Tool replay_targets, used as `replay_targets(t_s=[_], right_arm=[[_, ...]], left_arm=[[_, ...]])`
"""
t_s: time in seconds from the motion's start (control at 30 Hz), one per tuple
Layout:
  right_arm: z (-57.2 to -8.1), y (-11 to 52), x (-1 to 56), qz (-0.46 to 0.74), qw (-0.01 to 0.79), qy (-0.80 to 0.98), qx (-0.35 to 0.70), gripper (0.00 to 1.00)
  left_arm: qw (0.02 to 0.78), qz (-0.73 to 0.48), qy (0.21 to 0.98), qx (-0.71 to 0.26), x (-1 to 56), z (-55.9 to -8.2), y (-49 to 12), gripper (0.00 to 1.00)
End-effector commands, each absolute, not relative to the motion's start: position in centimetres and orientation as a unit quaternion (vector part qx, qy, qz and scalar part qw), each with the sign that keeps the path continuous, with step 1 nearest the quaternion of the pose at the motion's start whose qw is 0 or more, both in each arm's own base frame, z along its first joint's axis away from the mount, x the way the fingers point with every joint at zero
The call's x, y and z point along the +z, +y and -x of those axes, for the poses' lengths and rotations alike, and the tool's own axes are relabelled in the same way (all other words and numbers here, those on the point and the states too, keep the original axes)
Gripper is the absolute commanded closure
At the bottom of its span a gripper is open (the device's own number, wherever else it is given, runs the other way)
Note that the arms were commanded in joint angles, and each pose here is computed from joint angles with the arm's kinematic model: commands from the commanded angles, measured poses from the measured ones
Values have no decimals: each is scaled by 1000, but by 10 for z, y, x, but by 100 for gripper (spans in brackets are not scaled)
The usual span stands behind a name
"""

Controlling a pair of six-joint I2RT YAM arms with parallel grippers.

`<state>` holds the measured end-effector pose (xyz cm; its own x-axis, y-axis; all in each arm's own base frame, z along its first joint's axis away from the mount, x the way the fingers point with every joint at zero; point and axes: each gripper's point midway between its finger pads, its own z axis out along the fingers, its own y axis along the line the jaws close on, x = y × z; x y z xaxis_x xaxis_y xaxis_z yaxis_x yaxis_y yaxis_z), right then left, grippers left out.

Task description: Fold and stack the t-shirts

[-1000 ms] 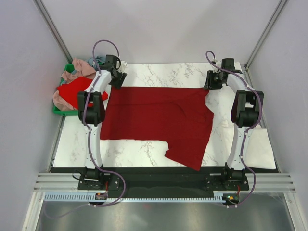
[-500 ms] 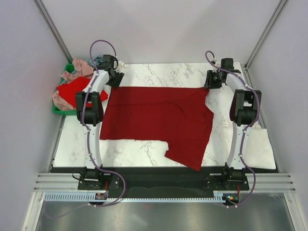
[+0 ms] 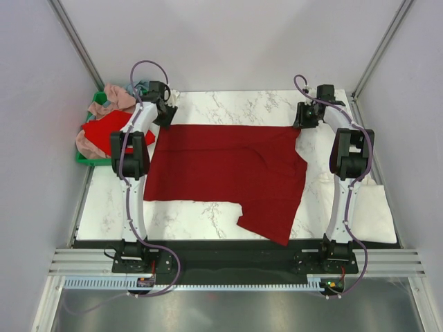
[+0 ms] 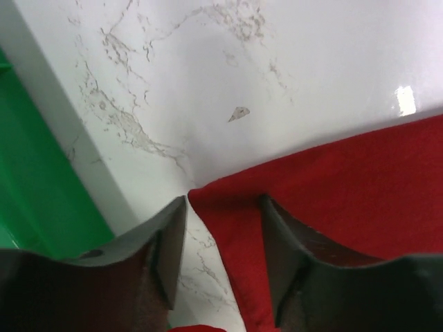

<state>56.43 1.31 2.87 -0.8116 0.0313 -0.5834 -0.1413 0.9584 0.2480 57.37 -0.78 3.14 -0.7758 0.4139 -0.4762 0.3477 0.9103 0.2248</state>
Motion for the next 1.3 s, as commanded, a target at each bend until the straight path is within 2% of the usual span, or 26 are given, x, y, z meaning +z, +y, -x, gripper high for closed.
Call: replay_targets(t_s=[0.0, 0.13, 0.17, 0.27, 0.33, 0.37, 0.4, 0.53, 0.57, 0.77, 0.97, 1.2, 1.27], right_arm=[[-569, 9, 26, 39, 311, 941, 131, 58], [-565, 13, 25, 51, 306, 942, 133, 68], [-564, 17, 22, 56, 302, 943, 131, 74], [-561, 20, 16, 65, 296, 945, 126, 83], [-562, 24, 13, 71, 294, 945, 121, 93], [-565, 24, 14, 73, 298, 945, 118, 97], [-569, 24, 17, 75, 305, 943, 112, 100], [-591, 16, 54, 86, 351, 928, 89, 100], [-600, 10, 80, 84, 378, 919, 81, 100], [-609, -2, 184, 92, 469, 876, 63, 100], [-582, 2, 261, 102, 521, 845, 62, 100], [-539, -1, 343, 112, 580, 805, 52, 100], [-519, -1, 366, 114, 596, 793, 45, 100]], left_arm=[[271, -205, 939, 49, 27, -580, -9, 50], [265, -205, 941, 48, 21, -579, -8, 60], [265, -205, 941, 49, 20, -579, -7, 65], [267, -204, 940, 52, 19, -581, -6, 70], [267, -202, 940, 61, 17, -583, -2, 94], [270, -199, 940, 65, 18, -584, 1, 98], [271, -198, 939, 69, 17, -586, 3, 98], [306, -188, 930, 81, 51, -595, 5, 98], [319, -185, 926, 82, 62, -599, 4, 98], [420, -162, 890, 78, 168, -611, -2, 98], [500, -142, 853, 47, 269, -589, -15, 98], [557, -139, 818, 32, 352, -535, -21, 98], [559, -140, 817, 31, 358, -521, -21, 98]])
